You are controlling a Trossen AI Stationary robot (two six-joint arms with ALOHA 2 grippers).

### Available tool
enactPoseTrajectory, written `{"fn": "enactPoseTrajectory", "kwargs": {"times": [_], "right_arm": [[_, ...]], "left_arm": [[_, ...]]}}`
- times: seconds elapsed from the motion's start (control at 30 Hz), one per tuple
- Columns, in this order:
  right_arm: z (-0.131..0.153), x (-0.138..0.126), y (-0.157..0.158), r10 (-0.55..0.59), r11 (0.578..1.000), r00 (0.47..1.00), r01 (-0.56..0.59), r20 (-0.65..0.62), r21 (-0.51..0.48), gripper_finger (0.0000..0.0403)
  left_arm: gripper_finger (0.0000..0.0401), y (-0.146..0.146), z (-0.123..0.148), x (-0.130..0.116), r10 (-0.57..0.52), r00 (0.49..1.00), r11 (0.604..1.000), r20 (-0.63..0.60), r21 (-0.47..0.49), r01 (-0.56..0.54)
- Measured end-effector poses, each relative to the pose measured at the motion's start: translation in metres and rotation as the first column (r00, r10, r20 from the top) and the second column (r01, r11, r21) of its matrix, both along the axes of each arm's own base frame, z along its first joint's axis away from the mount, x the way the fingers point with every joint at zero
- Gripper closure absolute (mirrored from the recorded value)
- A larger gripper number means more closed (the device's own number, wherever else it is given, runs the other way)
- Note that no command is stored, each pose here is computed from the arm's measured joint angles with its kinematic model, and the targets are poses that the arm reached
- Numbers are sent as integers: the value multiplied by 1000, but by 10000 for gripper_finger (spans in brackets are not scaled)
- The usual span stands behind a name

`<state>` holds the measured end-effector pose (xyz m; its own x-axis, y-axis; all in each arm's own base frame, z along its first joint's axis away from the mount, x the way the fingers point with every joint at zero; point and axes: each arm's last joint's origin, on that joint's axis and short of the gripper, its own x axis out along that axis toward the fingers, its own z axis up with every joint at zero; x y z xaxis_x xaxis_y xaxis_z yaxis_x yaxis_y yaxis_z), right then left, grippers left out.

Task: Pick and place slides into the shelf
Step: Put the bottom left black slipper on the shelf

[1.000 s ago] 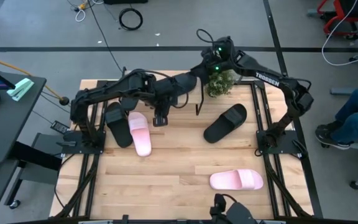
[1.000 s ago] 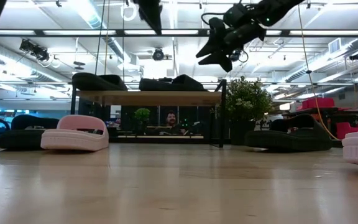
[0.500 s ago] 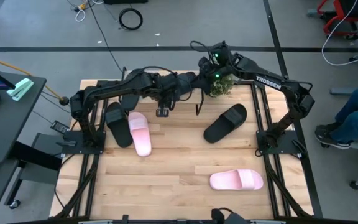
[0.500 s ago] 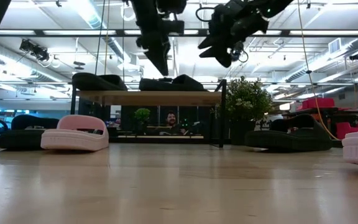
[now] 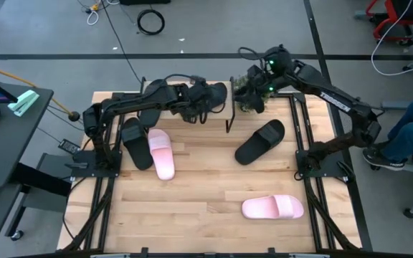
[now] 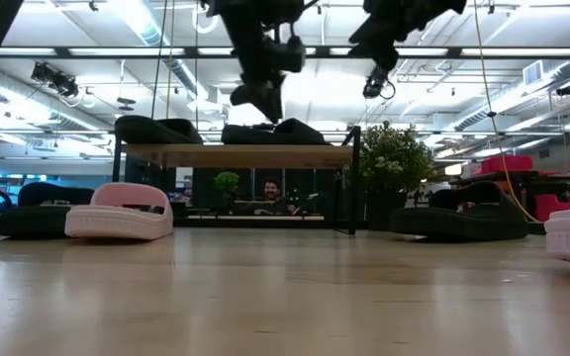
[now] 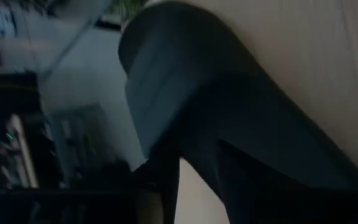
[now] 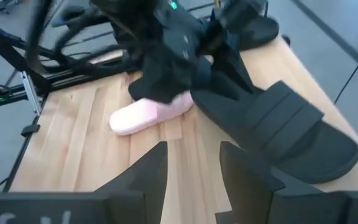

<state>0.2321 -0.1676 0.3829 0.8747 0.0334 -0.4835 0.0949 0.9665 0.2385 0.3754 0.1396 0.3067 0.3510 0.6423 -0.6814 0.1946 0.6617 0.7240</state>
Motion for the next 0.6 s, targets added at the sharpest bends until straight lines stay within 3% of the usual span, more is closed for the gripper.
{"fn": "enactPoseTrajectory", "kwargs": {"times": [0.6], "right_arm": [[9, -8, 9, -4, 999, 1000, 4, 16, -33, 250]], "left_arm": [[296, 22, -5, 9, 13, 998, 998, 61, 63, -17]]}}
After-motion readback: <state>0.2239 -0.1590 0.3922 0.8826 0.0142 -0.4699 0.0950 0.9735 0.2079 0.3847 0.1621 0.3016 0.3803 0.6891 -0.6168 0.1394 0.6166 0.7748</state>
